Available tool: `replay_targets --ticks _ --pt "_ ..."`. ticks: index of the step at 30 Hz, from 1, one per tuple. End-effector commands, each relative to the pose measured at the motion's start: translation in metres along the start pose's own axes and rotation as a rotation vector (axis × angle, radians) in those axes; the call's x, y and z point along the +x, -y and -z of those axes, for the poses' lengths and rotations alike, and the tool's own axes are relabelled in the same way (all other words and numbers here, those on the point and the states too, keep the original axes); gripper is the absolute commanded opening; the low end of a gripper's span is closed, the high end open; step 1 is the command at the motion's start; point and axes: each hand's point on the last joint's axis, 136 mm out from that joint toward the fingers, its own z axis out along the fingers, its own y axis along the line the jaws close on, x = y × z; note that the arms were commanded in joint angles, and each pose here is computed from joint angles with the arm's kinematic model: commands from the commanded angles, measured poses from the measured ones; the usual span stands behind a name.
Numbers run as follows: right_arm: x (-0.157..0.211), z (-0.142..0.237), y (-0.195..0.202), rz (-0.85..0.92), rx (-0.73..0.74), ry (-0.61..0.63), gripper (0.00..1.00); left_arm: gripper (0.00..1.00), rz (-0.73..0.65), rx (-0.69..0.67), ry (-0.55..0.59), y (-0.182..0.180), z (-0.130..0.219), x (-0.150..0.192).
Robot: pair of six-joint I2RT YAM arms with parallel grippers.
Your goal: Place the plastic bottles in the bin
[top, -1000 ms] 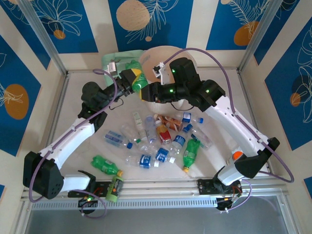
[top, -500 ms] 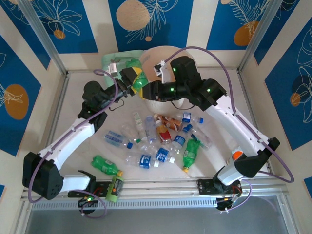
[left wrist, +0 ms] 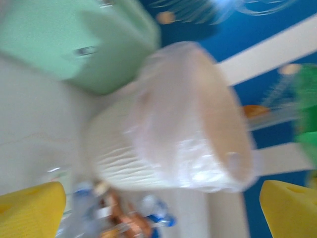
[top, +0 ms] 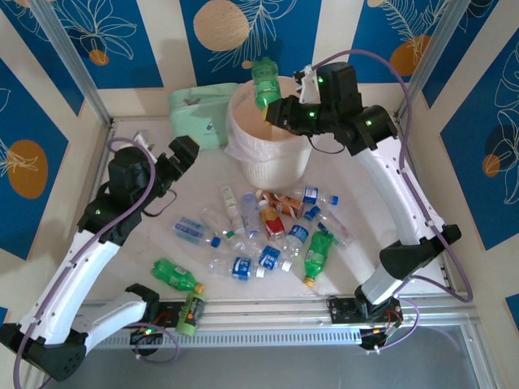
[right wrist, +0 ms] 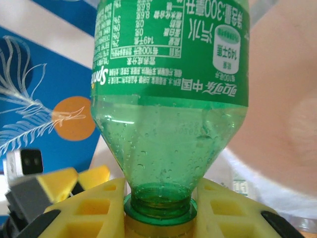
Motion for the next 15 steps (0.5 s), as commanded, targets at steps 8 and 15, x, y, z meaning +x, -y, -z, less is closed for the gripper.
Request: replay_targets --ticks 8,15 --pt "-0.025 -0.013 0.055 -0.053 0.133 -0.007 0.31 1.0 -0.032 -0.543 -0.115 -0.137 0.051 0.046" --pt "-0.033 -0.024 0.061 -0.054 0.136 -0.025 0.69 1.0 0.084 -0.701 -0.182 -0.186 0.081 0.081"
